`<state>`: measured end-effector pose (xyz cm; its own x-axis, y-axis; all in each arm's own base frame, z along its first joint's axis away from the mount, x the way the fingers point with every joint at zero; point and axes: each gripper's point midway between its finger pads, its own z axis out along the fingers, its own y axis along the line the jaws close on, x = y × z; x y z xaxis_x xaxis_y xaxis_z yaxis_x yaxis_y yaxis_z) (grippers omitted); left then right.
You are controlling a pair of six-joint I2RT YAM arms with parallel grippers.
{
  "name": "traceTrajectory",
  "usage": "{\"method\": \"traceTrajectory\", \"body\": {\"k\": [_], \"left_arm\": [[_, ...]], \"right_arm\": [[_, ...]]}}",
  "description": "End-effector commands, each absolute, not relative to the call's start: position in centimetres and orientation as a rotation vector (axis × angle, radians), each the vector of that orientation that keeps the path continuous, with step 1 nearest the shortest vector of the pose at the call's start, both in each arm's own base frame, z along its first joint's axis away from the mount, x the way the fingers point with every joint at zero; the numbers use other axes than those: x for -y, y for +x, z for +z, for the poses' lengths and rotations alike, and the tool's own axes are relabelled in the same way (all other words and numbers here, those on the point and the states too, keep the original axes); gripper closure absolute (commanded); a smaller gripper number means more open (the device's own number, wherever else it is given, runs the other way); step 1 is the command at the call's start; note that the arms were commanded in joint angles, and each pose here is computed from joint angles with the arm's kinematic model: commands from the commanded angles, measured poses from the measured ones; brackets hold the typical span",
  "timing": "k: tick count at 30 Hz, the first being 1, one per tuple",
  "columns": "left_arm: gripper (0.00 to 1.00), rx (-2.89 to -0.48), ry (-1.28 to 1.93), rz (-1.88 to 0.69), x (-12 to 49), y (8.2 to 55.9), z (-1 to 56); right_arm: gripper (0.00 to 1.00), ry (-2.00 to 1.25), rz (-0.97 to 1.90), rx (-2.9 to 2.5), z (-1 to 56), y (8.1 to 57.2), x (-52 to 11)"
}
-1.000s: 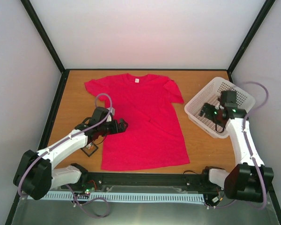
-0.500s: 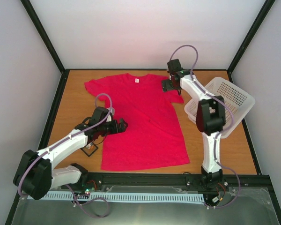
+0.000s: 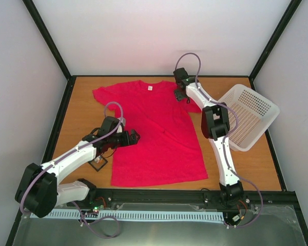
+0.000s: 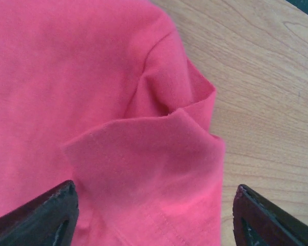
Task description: Pin the brooch onto the clothing
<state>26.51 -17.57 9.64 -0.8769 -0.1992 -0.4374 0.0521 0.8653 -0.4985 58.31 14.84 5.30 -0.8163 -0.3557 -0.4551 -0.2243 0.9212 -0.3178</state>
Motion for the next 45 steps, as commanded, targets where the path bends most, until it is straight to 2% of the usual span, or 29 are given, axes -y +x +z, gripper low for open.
{"method": "traceTrajectory", "body": {"k": [1,4,7,11,14,19,23,25,28,34,39,45], "left_arm": [[0.0,-2.537,-0.127,-0.705,17.7,27.1,10.7],[0.0,-2.537,-0.13,-0.698,17.6,27.2,10.7],[0.0,-2.541,-0.133,-0.685,17.4,27.3,10.8],[0.0,-2.55,-0.144,-0.672,17.2,27.1,10.4],[0.0,-2.567,-0.152,-0.666,17.1,26.8,9.8],[0.0,-2.582,-0.159,-0.66,17.0,26.6,9.7],[0.0,-2.539,-0.162,-0.672,16.9,26.8,11.1],[0.0,-2.503,-0.157,-0.668,16.8,27.2,12.2],[0.0,-2.447,-0.142,-0.656,16.7,28.4,14.4],[0.0,-2.302,-0.149,-0.677,15.1,31.1,20.6],[0.0,-2.211,-0.218,-0.601,10.5,33.1,24.7],[0.0,-2.273,-0.5,-0.352,3.8,32.4,23.6]], "right_arm": [[0.24,-0.418,-0.466,-2.539,4.2,59.3,-13.5],[0.29,-0.396,-0.492,-2.54,3.5,59.8,-12.6],[0.38,-0.256,-0.641,-2.501,4.4,60.9,-8.8],[0.4,-0.069,-0.692,-2.443,5.5,63.0,-3.4],[0.25,-0.05,-0.729,-2.365,6.6,64.9,-1.4],[0.25,-0.036,-0.767,-2.233,10.8,67.7,0.2],[0.23,-0.041,-0.656,-2.179,17.0,67.1,-2.0],[0.2,-0.065,-0.571,-2.202,18.9,65.5,-4.3],[0.1,-0.135,-0.332,-2.275,20.7,62.1,-10.0],[0.0,-0.272,0.256,-2.483,19.0,51.7,-21.1],[0.0,-0.428,0.539,-2.5,17.4,42.9,-27.6],[0.0,-0.639,0.858,-2.466,14.5,33.0,-33.0]]}}
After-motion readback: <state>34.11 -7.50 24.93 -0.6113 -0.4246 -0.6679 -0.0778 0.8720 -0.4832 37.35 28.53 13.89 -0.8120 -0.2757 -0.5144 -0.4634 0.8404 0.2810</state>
